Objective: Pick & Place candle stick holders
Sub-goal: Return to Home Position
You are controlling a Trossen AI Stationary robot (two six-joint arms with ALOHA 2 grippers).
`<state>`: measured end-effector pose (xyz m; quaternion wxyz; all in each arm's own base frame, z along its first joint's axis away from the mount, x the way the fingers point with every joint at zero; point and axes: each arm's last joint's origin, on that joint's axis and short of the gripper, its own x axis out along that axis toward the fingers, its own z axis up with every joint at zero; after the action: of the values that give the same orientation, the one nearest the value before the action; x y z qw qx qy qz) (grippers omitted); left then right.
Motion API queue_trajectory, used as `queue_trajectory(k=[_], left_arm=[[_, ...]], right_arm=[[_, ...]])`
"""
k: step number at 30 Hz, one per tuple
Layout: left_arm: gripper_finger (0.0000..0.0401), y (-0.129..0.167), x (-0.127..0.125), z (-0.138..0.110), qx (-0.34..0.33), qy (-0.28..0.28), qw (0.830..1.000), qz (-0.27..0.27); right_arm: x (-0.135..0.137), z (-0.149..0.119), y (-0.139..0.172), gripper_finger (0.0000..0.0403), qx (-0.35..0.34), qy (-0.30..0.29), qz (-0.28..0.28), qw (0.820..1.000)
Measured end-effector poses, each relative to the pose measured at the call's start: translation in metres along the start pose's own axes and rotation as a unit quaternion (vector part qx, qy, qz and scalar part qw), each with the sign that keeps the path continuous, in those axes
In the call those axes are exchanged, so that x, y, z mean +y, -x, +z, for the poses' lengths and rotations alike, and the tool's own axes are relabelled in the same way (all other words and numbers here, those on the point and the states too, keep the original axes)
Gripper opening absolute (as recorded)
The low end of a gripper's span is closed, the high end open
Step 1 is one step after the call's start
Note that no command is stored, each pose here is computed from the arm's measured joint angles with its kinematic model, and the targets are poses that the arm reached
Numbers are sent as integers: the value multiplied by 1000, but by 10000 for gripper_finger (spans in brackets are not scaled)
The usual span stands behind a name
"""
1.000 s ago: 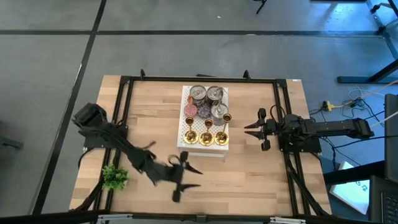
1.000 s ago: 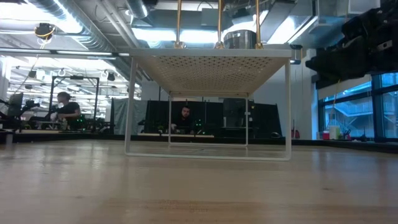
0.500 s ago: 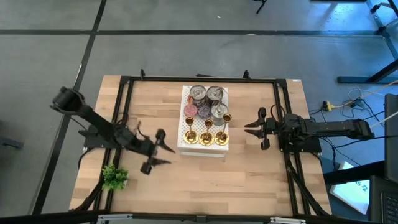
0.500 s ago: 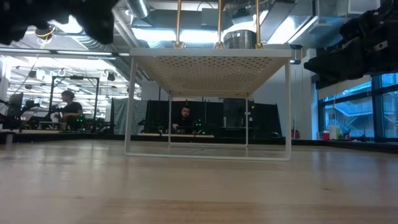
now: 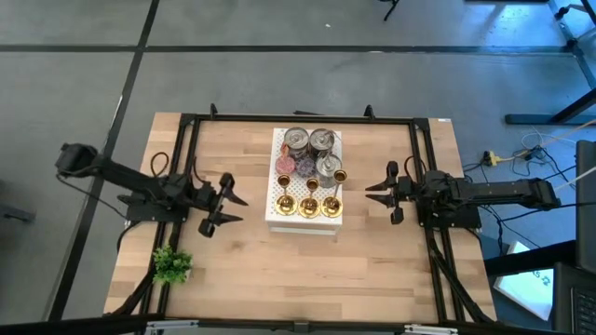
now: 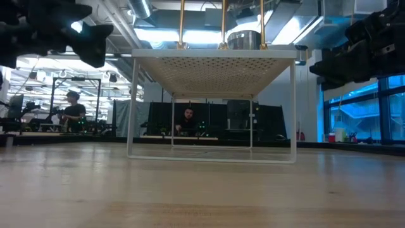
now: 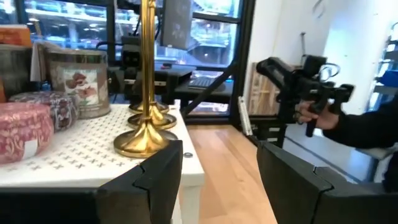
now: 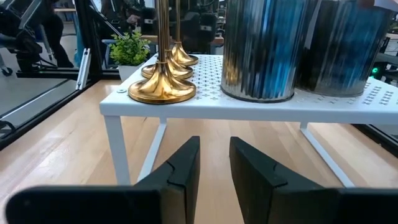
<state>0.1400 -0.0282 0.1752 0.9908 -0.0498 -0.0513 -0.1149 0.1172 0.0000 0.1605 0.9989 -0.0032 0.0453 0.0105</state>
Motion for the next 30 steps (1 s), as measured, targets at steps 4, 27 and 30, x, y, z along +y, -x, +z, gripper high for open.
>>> queue_trajectory(k=[4,27,30], left_arm=[[203,7,9,3,7,2,1000,-12],[203,42,-6,4,14,-14,1000,2],[203,46,-7,3,18,-11,1000,-4]], right_arm=[[0,-1,0,89,3,0,0,1000],[-2,-7,0,89,35,-23,-35,999],[-4,-8,1,89,41,-24,-44,998]])
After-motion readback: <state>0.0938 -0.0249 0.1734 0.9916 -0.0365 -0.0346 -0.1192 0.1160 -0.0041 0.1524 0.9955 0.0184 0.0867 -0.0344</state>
